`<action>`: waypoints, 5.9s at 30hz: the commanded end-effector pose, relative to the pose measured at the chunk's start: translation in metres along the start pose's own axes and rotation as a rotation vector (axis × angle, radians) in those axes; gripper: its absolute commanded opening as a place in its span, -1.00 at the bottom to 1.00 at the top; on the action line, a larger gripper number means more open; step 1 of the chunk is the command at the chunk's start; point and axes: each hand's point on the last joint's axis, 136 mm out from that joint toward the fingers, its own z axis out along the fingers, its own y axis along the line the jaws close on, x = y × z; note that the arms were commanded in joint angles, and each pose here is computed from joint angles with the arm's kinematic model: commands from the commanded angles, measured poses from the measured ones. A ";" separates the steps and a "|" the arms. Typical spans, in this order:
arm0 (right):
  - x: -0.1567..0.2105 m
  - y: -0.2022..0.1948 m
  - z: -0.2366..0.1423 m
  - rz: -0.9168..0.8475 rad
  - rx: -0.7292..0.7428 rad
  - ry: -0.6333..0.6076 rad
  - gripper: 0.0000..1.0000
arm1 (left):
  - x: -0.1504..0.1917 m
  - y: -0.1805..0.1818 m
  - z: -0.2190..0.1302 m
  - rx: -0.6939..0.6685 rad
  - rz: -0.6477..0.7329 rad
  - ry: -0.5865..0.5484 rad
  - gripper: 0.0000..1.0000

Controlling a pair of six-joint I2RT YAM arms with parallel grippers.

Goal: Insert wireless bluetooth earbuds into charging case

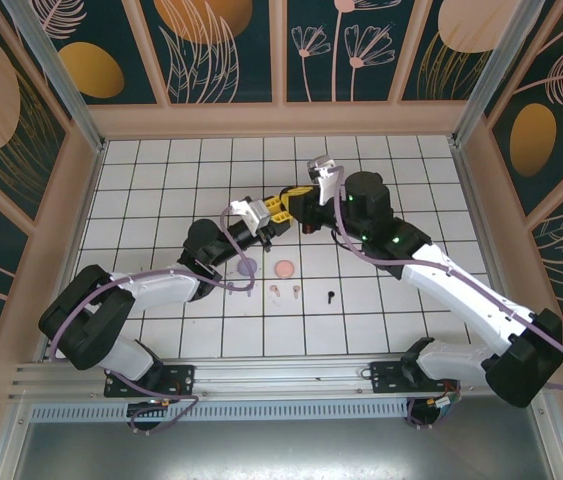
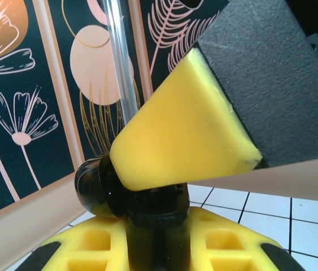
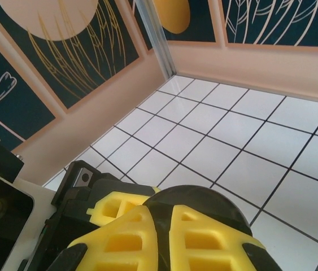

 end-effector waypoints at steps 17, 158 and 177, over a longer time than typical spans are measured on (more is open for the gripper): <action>-0.036 0.002 -0.014 0.050 0.090 -0.019 0.29 | -0.031 0.000 0.001 -0.014 0.018 -0.120 -1.00; -0.069 -0.009 -0.040 0.263 0.276 -0.148 -0.71 | -0.034 -0.011 -0.003 0.042 0.021 -0.110 -1.00; -0.033 0.002 -0.016 0.271 0.260 -0.063 -0.72 | -0.037 -0.009 -0.004 0.032 0.024 -0.118 -1.00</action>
